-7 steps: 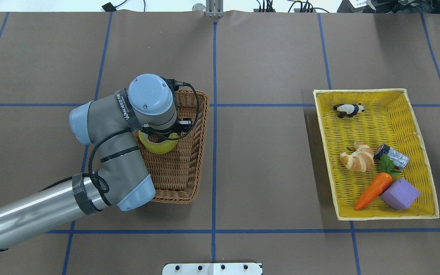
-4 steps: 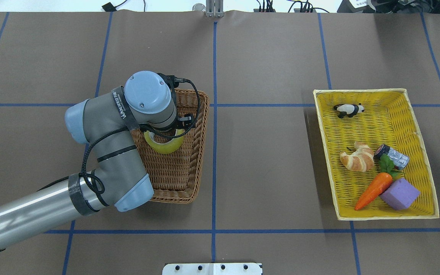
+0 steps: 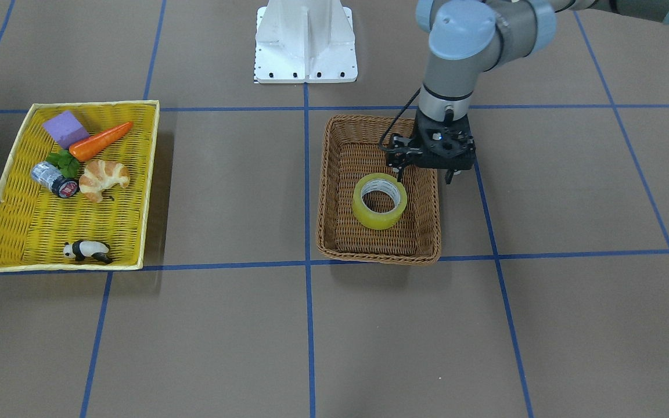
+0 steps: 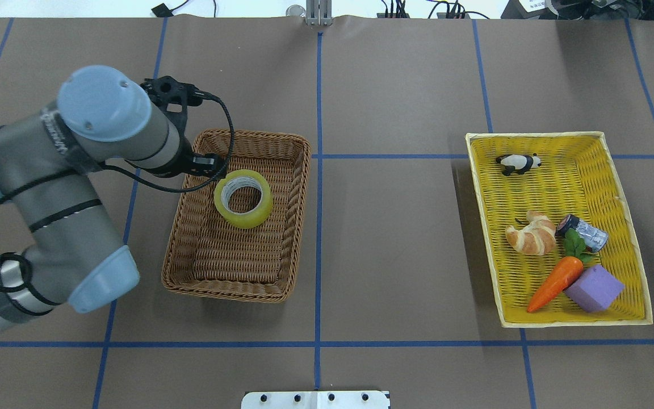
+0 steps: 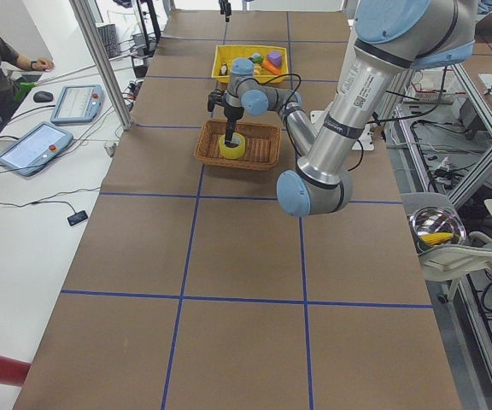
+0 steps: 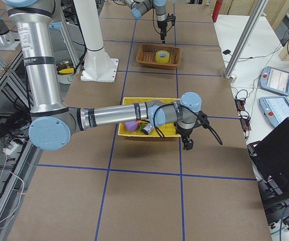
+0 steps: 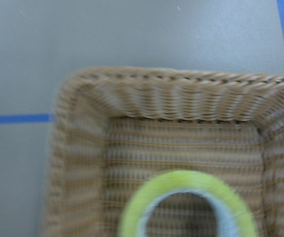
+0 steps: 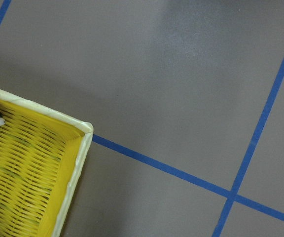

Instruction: Move tape to another basket

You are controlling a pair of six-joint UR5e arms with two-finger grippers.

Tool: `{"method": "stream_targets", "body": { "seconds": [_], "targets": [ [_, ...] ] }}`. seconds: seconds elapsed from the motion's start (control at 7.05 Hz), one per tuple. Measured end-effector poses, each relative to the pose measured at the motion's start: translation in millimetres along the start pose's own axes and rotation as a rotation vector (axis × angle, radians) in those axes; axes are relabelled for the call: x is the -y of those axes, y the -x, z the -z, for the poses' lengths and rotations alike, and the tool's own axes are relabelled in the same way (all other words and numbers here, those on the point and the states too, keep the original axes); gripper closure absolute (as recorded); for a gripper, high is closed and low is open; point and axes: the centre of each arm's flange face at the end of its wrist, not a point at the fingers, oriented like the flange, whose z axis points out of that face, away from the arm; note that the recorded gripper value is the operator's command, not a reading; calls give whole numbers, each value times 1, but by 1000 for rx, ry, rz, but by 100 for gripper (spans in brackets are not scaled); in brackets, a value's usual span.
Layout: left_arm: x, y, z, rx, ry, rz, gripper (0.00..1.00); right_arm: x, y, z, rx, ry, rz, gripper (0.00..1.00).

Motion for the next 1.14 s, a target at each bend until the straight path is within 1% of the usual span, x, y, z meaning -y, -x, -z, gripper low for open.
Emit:
{"method": "stream_targets", "body": {
  "seconds": [0.28,0.71,0.85,0.99,1.14],
  "targets": [
    [14,106,31,1,31,-77,3,2,1,1,0,-2,2,0],
    [25,317,55,41,93,-221,3,0,-7,8,-4,-6,-15,0],
    [23,384,56,36,115,-246,3,-2,-14,13,-6,-6,-30,0],
    [19,440,52,19,132,-246,3,-5,-20,18,-8,-7,-44,0],
    [15,478,48,-9,144,-223,3,-9,-25,21,-11,-9,-55,0]
  ]
}}
